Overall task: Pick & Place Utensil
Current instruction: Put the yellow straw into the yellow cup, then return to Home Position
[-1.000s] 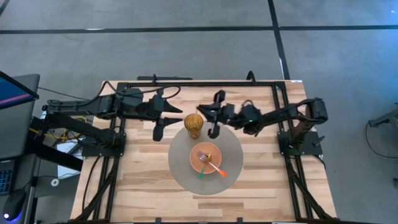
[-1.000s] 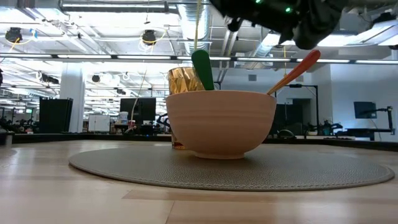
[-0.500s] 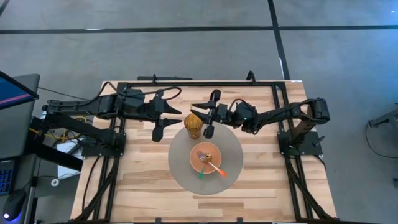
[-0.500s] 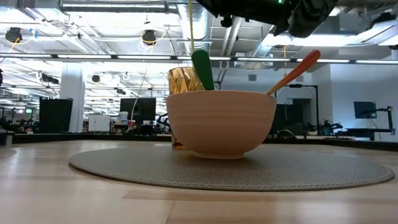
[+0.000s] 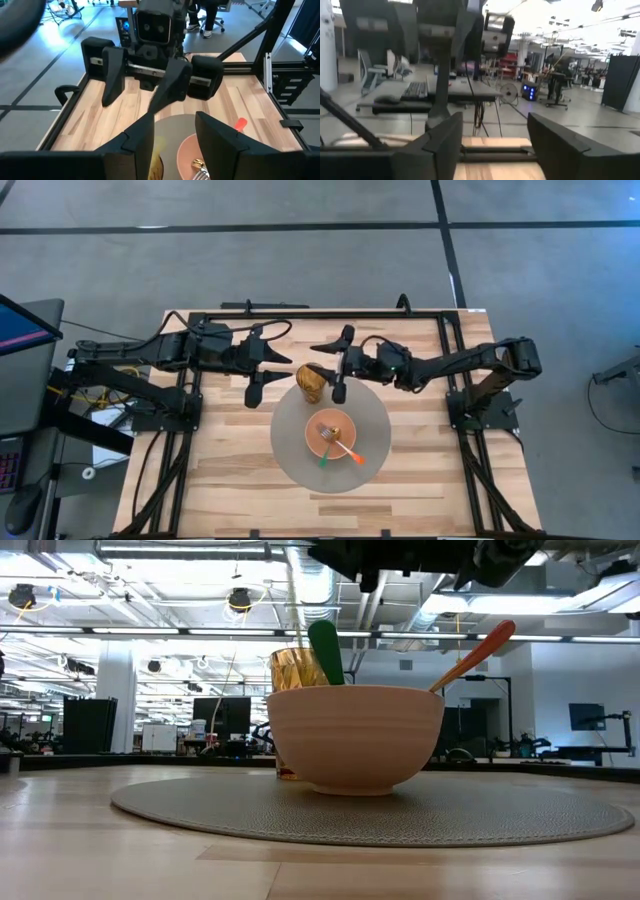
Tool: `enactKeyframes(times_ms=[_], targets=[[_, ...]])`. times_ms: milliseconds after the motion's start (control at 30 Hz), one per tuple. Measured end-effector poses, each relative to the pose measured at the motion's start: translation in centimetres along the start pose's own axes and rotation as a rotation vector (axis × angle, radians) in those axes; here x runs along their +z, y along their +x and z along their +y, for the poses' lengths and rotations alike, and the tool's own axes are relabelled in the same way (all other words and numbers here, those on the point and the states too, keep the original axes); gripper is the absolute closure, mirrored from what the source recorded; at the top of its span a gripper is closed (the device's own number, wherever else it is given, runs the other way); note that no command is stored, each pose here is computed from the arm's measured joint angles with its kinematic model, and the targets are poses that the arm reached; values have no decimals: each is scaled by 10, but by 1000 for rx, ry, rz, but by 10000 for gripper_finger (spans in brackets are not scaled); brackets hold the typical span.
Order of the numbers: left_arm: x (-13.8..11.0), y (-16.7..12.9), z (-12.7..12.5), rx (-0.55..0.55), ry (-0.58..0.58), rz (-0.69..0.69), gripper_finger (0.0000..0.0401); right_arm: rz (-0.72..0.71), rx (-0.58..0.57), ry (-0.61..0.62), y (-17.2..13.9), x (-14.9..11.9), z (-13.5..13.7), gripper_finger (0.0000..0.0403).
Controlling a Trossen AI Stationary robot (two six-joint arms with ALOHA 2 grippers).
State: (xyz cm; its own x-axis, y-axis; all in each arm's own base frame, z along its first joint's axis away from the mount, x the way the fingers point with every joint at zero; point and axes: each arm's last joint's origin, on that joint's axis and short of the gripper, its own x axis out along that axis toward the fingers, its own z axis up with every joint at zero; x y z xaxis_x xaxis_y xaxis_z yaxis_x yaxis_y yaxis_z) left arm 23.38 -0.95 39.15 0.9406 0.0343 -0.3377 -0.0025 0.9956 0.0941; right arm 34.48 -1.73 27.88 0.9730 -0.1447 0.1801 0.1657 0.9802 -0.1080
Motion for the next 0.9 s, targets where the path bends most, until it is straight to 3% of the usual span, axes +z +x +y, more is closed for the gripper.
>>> enactKeyframes(times_ms=[133, 267, 500, 700, 900], targets=[[0, 0, 0, 0, 0, 0, 256, -3, 5, -48, -2, 5, 2, 161], [-1, -2, 0, 0, 2, 12, 256, -30, 12, -120, -13, 28, 5, 153], [-7, -39, 6, 84, 7, 41, 256, 101, -103, -301, -79, 95, 2, 166], [-32, -67, 9, 190, -13, -74, 256, 227, -53, -180, -147, 121, -4, 192], [-78, -78, 9, 291, -63, -237, 256, 443, -40, -40, -193, 112, -15, 214]])
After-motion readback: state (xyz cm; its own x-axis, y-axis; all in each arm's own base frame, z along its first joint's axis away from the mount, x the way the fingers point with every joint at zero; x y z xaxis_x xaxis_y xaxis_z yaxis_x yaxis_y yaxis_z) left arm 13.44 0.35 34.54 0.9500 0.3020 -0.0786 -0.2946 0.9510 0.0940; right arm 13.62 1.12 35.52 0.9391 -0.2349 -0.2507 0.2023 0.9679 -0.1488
